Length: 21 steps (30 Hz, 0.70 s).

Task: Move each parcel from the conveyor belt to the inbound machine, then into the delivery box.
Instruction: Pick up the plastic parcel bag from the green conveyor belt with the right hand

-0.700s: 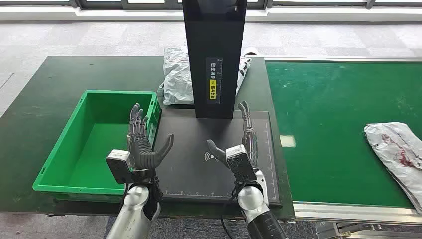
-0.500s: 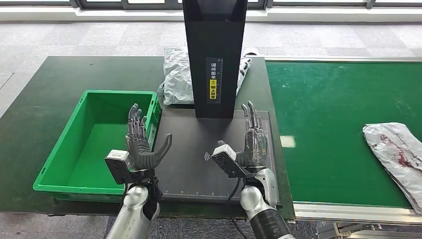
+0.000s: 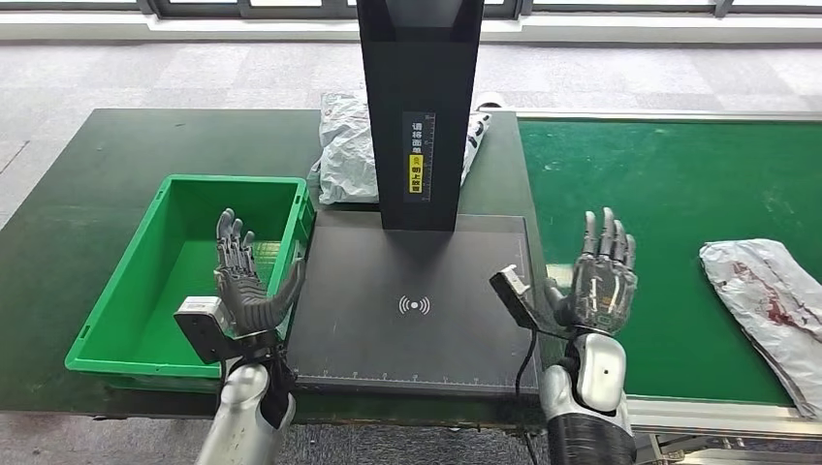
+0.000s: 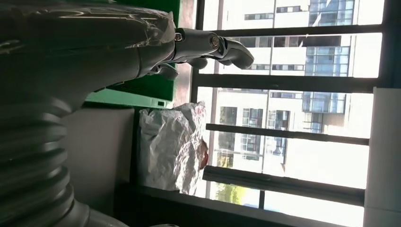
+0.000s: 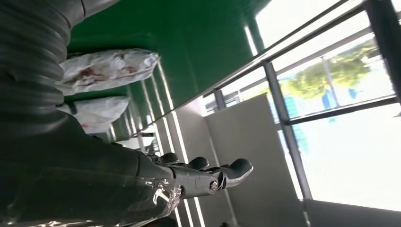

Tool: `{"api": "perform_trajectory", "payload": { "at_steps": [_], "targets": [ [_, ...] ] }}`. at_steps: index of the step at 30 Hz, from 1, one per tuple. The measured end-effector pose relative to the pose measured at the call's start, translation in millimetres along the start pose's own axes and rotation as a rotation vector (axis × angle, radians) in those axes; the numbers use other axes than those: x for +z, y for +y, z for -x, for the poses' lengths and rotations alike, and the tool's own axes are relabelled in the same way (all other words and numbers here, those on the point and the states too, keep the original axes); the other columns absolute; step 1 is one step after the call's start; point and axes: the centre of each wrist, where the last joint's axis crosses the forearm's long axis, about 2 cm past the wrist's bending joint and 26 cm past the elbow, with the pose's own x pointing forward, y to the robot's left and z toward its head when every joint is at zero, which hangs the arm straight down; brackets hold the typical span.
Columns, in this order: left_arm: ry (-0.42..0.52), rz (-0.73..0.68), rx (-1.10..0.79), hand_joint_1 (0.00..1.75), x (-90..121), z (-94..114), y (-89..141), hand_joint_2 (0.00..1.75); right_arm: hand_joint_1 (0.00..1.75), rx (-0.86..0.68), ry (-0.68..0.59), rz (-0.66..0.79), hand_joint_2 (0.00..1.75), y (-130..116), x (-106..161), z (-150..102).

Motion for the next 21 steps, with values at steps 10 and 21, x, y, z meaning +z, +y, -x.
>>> {"api": "perform_trajectory", "payload": {
  "at_steps": [10, 21],
  "targets": [
    [-0.024, -0.063, -0.012, 0.00, 3, -7, 9, 1.75, 0.00, 0.148, 0.236, 0.065, 1.75, -22, -1, 88],
    [-0.031, -0.079, -0.017, 0.00, 4, -10, 12, 1.75, 0.00, 0.242, 0.452, 0.088, 1.75, -38, 0, 154]
  ]
}}
